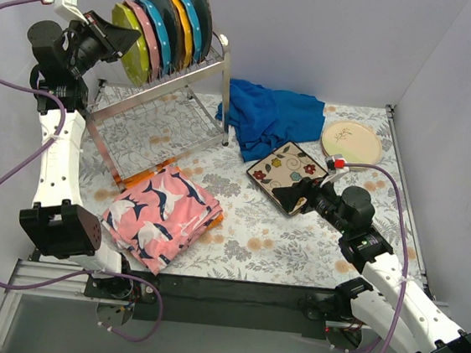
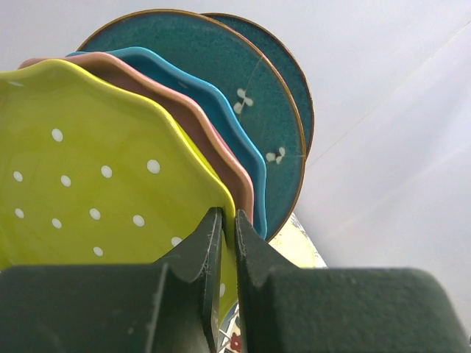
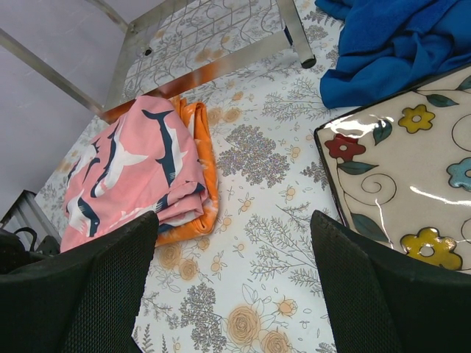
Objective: Unload the plates from the dish rack
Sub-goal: Unload the plate from the dish rack.
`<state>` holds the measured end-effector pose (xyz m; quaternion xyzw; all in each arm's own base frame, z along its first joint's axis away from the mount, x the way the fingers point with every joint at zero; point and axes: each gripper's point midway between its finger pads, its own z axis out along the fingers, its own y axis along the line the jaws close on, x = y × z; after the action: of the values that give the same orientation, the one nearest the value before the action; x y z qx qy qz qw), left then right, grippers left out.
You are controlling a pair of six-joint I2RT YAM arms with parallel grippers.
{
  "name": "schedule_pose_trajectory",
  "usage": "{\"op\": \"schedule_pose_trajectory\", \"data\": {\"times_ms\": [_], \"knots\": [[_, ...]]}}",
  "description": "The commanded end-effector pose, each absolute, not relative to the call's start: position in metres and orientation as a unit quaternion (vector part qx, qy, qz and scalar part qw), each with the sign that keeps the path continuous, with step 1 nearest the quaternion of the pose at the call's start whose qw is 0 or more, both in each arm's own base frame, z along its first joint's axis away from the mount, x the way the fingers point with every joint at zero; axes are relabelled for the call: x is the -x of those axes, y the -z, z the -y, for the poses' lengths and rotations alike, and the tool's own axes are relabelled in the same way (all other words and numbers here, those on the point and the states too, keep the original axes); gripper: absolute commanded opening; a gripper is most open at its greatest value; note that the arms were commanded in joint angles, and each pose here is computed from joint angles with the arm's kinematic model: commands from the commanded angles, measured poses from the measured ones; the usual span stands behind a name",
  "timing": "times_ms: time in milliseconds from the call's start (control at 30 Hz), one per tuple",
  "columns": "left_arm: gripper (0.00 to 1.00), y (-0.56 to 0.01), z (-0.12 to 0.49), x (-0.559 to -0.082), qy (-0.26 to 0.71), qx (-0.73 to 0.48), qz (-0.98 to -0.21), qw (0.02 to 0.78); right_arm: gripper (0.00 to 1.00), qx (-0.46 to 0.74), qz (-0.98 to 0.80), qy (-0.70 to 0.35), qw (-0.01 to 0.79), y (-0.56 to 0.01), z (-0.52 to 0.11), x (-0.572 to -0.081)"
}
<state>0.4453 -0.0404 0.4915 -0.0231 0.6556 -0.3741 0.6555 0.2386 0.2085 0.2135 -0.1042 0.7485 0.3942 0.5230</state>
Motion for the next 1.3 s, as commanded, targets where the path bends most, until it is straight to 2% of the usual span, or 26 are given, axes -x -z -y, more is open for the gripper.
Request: {"op": "schedule_pose_trajectory", "data": {"times_ms": [0,267,1267], "knots": [[0.00,-0.514,0.048,-0.429,0.374,-0.005,-0.637,0.674,0.88,0.112,-0.726,-0.399,0.549,-0.231,-0.211,-0.241],[0.00,-0.540,0.043,-0.415,0.333,-0.022,-0.615,0.714,0.88,0.115,-0.727,-0.396,0.549,-0.230,-0.211,-0.242],[0.00,-0.566,0.036,-0.387,0.297,-0.012,-0.588,0.752,0.88,0.124,-0.724,-0.400,0.548,-0.232,-0.214,-0.240]]}}
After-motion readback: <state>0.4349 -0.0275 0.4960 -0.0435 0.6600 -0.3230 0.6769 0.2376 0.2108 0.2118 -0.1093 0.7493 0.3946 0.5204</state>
